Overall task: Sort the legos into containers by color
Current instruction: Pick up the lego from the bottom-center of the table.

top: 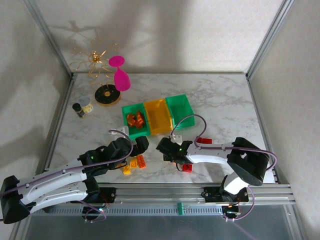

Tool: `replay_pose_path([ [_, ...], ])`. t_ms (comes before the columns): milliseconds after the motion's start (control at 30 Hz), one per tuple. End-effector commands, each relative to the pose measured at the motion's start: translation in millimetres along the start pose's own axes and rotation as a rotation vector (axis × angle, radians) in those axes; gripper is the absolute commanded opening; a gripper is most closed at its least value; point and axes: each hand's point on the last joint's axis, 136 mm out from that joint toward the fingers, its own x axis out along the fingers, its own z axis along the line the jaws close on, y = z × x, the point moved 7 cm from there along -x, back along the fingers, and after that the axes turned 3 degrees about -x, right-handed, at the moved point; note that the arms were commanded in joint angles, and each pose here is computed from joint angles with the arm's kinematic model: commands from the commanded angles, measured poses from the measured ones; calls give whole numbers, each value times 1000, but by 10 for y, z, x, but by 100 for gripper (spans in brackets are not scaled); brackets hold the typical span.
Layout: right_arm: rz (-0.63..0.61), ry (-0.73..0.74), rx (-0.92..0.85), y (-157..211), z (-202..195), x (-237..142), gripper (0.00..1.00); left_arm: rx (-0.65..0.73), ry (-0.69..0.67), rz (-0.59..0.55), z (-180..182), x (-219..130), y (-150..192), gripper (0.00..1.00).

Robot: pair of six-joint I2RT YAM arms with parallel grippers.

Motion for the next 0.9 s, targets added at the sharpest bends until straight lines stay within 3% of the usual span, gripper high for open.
replay_pose_path([
  [0,-12,16,-18,25,8,12,52,-12,-21,-22,11,-24,-27,100],
  [233,-20,18,-31,18,14,6,38,-9,-28,-18,-2,18,-13,100],
  [467,-80,-18,-41,-122,75,-145,35,-26,-27,-35,21,-34,-41,100],
  [867,-298,-153,-172,-886,769,-517,35,-44,-123,-155,170,-303,-264,100],
])
